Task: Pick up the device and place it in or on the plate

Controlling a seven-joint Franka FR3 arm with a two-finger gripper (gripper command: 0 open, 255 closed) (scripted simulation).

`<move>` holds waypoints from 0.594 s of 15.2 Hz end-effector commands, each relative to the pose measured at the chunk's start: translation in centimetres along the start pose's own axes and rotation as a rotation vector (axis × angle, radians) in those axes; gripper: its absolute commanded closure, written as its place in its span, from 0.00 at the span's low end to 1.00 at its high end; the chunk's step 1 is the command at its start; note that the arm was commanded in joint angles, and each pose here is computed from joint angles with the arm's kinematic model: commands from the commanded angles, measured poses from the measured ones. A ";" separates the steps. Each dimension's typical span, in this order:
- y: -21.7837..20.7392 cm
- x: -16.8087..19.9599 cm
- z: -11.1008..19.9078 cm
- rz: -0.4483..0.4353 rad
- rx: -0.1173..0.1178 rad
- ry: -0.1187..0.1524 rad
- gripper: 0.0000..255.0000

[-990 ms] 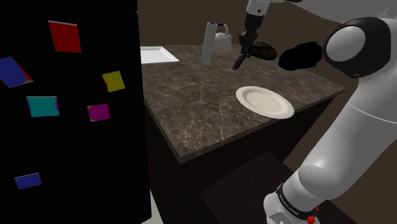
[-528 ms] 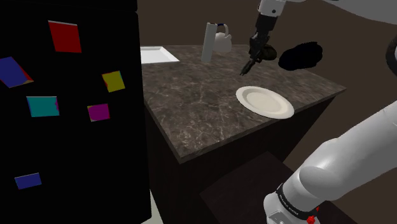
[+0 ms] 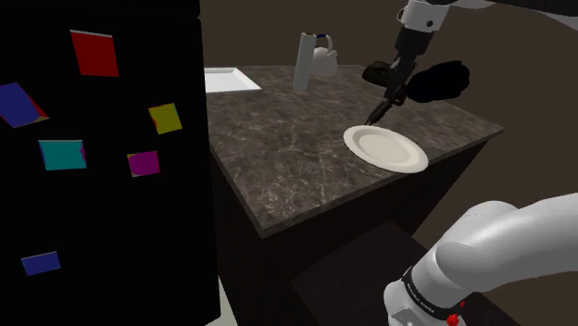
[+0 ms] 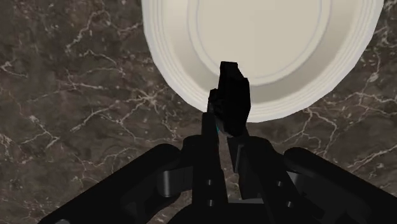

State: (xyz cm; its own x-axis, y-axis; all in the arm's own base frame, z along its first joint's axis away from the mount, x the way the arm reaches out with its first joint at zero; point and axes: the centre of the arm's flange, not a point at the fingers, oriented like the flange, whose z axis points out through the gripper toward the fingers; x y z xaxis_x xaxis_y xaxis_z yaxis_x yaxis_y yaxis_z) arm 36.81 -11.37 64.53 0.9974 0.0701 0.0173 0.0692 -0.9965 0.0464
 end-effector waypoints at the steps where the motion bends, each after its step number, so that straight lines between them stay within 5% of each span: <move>1: -1.2 -2.2 -0.3 0.000 -0.001 0.000 1.00; 6: -3.9 -8.0 -0.9 0.000 -0.001 0.000 1.00; 9: -4.0 -8.0 0.7 0.000 -0.001 0.000 1.00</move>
State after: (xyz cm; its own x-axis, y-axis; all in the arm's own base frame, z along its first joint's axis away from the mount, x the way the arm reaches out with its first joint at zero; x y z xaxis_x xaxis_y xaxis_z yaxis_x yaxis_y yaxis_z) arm 28.62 -8.02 64.02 0.9974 0.0701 0.0176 0.0692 -0.9965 0.0470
